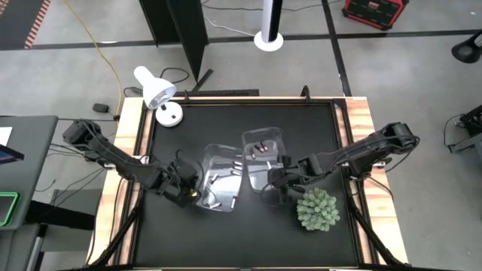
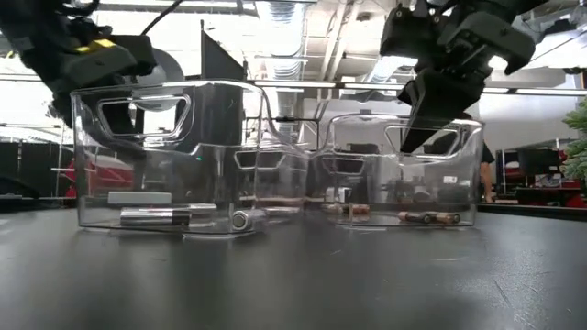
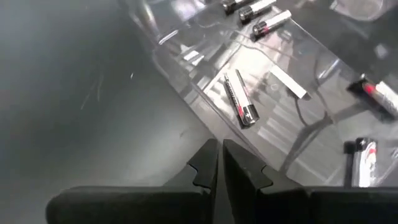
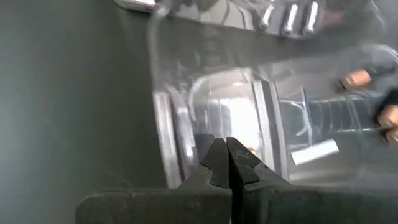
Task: Sort batteries
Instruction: Adjust the two transparent bins to the center of the table
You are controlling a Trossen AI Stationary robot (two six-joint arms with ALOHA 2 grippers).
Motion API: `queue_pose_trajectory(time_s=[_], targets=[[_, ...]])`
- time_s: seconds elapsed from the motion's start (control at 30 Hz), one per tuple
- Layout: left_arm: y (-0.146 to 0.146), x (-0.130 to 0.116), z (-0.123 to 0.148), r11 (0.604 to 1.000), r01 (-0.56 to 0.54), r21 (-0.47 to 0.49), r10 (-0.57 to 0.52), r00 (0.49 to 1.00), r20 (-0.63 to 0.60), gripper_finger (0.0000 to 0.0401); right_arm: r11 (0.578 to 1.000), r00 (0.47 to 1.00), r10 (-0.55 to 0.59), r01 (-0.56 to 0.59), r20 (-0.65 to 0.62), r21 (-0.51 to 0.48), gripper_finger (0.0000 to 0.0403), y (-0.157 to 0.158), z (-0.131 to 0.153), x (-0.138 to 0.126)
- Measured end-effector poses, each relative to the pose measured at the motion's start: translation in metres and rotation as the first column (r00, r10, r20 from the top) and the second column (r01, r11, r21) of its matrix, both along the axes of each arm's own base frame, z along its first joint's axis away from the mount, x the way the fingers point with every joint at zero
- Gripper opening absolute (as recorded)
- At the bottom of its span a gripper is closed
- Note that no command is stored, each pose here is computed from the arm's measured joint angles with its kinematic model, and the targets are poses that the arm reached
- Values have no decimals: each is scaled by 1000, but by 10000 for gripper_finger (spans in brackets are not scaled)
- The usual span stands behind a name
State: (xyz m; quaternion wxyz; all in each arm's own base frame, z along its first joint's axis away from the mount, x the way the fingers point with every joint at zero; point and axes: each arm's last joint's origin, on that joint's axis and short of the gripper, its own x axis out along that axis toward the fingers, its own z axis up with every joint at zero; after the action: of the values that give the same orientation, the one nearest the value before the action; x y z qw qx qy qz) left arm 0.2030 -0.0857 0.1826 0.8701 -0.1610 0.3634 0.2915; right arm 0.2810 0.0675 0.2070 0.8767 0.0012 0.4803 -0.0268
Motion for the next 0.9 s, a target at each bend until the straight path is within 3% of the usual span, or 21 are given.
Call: queue_pose_trajectory(time_s=[0.3, 0.6, 0.9], targets=[[5, 9, 3, 1000, 0, -9, 1, 999, 54, 20, 998, 999, -19, 17, 36, 62, 0, 18, 2, -2], [-4, 15, 8, 995, 58, -79, -47, 991, 128, 20, 991, 994, 1, -16, 109, 134, 0, 29, 7, 2], [-8, 16, 9, 993, 77, -91, -62, 986, 152, 20, 981, 995, 22, -41, 102, 189, 0, 33, 7, 2]])
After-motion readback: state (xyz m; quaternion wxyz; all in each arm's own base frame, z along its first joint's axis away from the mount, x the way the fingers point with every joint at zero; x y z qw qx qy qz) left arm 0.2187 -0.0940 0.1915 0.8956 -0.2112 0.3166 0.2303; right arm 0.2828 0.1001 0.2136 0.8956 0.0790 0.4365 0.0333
